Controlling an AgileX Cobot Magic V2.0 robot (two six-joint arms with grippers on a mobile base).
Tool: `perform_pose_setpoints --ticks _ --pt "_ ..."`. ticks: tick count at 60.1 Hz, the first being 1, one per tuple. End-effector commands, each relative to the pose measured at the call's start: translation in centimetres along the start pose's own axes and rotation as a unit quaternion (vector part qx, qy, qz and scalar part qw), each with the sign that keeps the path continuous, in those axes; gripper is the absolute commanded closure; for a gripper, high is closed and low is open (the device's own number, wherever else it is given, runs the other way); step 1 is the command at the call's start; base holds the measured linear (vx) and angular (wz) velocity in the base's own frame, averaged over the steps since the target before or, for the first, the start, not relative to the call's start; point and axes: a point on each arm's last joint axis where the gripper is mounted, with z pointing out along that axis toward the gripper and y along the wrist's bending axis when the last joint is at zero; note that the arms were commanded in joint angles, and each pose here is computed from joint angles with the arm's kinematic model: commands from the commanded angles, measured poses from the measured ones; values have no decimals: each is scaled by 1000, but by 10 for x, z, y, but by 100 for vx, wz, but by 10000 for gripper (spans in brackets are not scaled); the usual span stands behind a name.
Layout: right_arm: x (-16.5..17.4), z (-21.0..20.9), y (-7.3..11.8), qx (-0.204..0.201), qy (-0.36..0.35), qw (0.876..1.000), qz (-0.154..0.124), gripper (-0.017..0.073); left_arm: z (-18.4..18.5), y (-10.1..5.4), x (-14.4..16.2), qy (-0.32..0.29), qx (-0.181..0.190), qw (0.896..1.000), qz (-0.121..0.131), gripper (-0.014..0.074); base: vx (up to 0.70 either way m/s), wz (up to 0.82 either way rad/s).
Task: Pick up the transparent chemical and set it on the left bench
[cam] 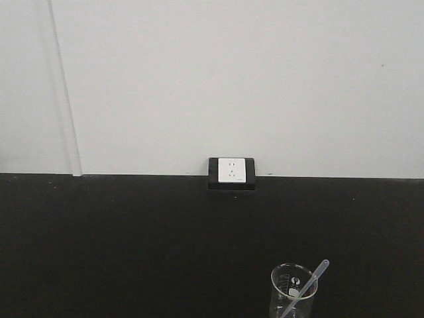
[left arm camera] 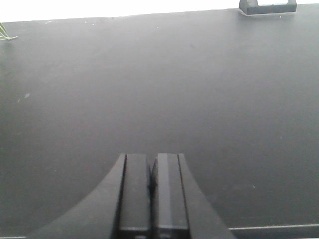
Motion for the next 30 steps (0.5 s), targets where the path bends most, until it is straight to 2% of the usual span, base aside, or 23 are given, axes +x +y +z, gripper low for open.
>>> perform_pose_setpoints --ticks 1,30 --pt "-6 -1 1 -6 -46 999 -7 567 -1 0 -3 -41 -1 999 -4 597 0 0" --pt "-6 -1 1 -6 -46 999 -7 567 -1 0 -3 -41 -1 999 -4 597 0 0"
